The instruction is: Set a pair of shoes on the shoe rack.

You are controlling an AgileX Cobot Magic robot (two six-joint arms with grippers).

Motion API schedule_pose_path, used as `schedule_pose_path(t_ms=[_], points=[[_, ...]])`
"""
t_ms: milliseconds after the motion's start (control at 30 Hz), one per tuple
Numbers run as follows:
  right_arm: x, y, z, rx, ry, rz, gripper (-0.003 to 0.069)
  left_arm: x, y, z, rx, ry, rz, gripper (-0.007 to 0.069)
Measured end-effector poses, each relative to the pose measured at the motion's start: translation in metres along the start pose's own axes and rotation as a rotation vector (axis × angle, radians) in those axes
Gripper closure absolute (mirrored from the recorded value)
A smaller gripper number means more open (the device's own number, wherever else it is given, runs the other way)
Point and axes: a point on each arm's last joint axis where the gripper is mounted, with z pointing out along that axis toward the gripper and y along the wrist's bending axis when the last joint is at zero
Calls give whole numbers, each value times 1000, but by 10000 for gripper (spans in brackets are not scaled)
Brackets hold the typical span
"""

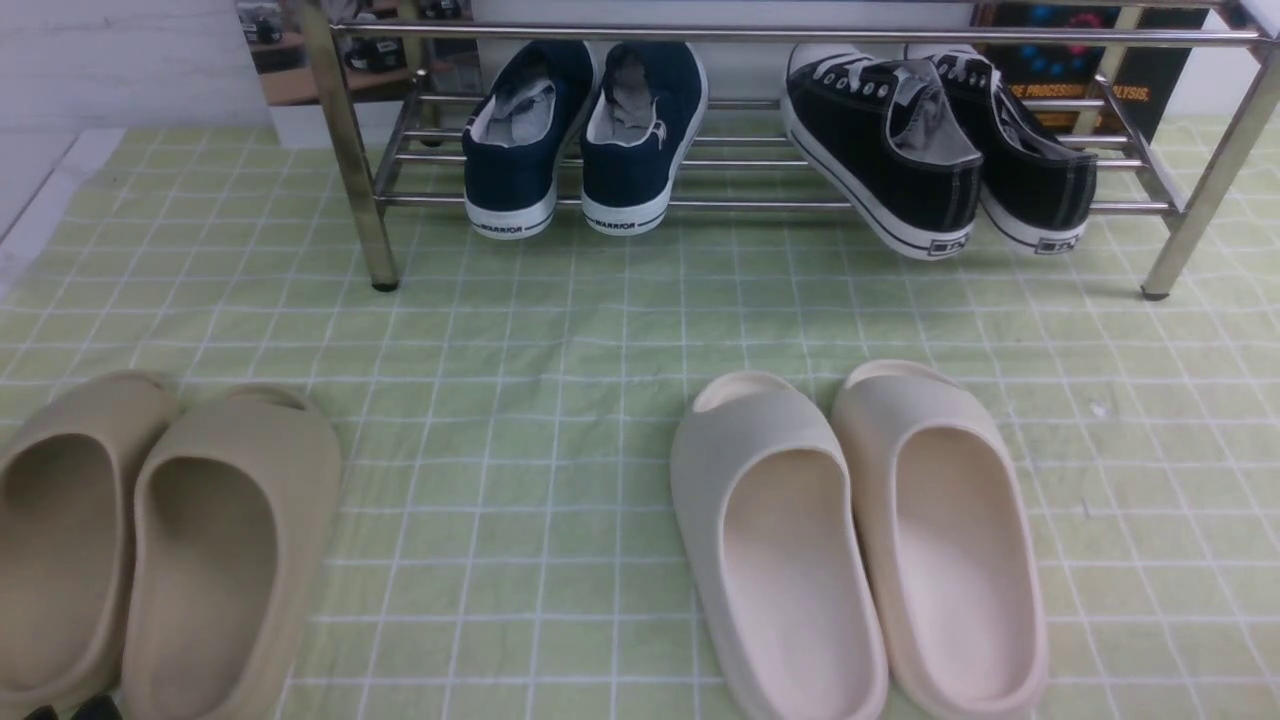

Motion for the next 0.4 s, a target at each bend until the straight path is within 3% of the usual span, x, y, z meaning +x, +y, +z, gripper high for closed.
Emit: schedule_pose_path(t_ms=[400], points=[[0,0,0,0,0,1,623,0,0,0,0,0,0,386]])
